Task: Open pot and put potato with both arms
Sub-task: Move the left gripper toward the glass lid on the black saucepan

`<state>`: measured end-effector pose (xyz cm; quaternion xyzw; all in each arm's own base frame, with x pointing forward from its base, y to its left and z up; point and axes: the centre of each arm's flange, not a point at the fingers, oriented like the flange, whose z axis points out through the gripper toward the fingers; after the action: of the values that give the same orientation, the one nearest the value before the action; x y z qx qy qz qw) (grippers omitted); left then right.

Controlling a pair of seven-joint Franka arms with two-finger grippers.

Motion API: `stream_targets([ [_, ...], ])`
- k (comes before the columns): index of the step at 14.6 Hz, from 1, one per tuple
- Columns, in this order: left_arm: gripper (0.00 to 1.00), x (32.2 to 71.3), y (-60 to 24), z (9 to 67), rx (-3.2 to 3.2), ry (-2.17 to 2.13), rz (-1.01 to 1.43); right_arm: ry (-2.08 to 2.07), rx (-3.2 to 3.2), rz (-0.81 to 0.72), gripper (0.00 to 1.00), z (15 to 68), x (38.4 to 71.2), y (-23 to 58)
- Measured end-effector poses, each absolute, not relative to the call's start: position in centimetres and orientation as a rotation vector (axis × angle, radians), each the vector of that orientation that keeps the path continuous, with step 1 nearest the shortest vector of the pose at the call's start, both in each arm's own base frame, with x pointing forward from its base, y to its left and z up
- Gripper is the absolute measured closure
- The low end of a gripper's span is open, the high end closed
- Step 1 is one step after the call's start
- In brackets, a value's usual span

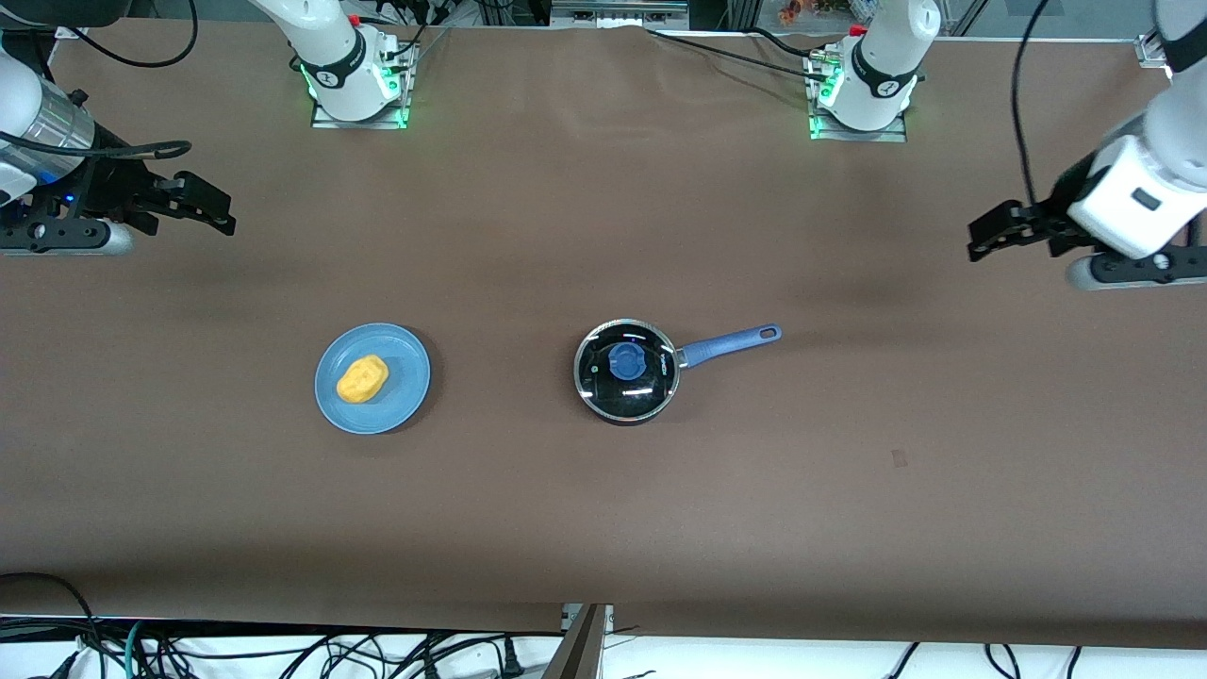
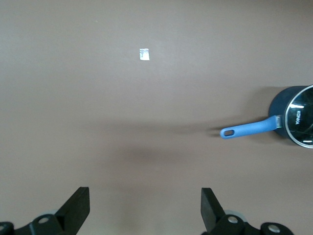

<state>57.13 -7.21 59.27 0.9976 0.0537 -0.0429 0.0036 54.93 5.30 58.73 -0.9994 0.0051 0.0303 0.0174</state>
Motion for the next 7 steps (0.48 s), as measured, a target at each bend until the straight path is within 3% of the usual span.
stream_targets([
  [7, 0.00, 57.1, -13.7, 56.7, 3.133, 0.300, -0.200, 0.016, -3.105, 0.094, 0.00, 58.7, 54.9, 5.3],
])
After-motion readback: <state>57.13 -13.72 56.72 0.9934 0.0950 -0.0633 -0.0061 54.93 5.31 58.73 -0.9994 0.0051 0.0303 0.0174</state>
